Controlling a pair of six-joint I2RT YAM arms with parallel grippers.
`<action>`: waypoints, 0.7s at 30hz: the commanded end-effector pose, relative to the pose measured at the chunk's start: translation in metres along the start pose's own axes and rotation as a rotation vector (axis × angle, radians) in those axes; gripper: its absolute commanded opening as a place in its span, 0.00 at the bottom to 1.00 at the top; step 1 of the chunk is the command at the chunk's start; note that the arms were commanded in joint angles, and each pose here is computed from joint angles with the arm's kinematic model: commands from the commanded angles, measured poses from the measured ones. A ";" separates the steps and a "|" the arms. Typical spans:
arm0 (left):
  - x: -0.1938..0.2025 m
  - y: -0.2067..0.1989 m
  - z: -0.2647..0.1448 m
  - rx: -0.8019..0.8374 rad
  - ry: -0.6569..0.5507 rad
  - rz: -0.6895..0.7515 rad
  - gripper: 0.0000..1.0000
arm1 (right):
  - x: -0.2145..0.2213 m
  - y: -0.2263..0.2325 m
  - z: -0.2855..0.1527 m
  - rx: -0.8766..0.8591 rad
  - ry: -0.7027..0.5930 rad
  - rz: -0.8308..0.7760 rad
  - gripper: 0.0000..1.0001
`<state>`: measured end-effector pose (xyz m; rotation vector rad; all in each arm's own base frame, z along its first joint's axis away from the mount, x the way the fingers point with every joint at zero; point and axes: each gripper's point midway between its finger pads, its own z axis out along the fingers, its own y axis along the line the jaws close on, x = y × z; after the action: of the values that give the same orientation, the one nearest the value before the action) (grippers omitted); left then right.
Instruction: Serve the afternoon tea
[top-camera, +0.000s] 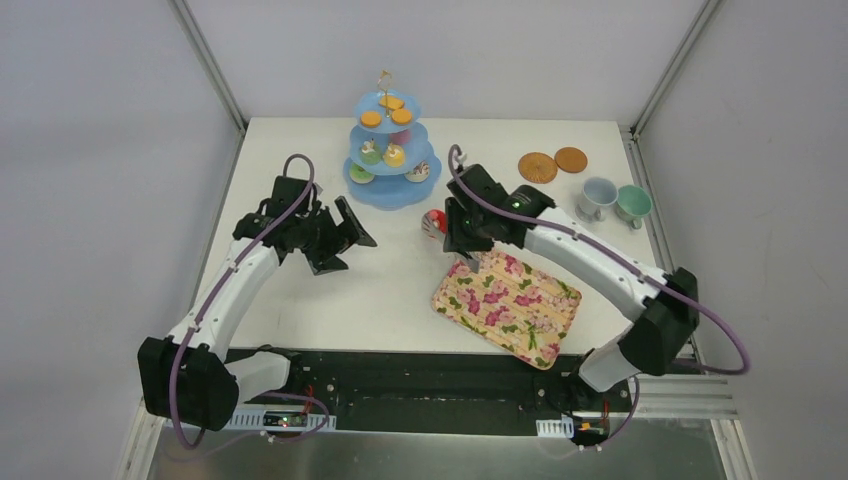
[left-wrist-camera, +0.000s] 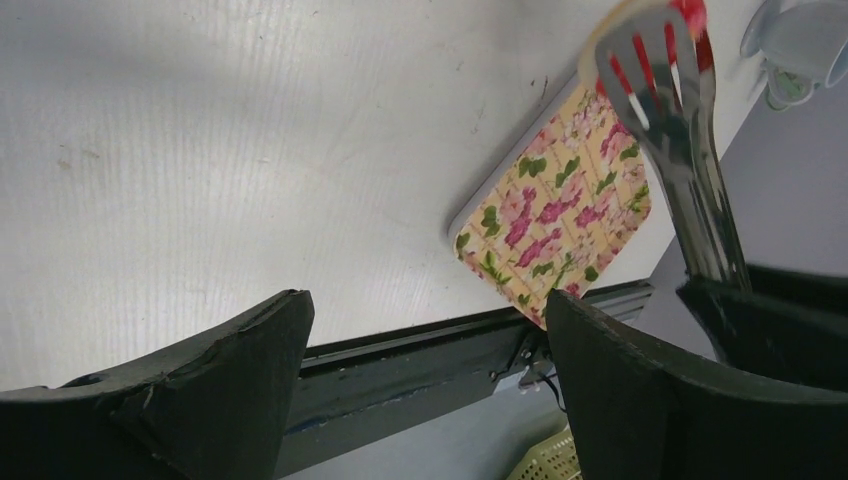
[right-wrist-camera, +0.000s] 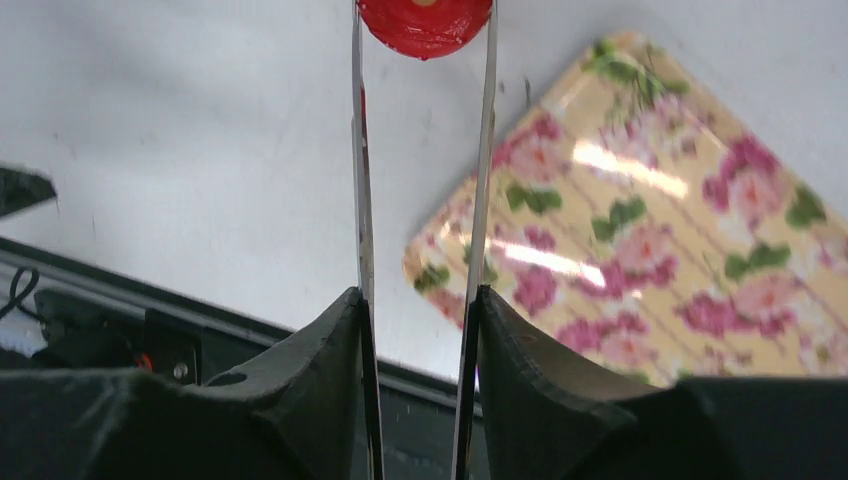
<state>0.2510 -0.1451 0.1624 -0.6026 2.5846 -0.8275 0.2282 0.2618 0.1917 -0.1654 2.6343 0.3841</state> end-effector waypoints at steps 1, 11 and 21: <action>-0.005 -0.005 -0.025 -0.014 -0.061 0.062 0.90 | -0.074 0.040 0.028 -0.125 -0.216 -0.084 0.36; 0.005 0.011 -0.045 -0.072 -0.085 0.087 0.90 | -0.116 0.069 0.093 -0.145 -0.252 -0.084 0.36; 0.008 0.014 -0.050 -0.084 -0.091 0.073 0.90 | -0.133 0.082 0.133 -0.145 -0.262 -0.077 0.36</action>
<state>0.2203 -0.1199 0.1828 -0.5710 2.5643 -0.6792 0.3637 0.3676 0.1355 -0.2594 2.4399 0.4681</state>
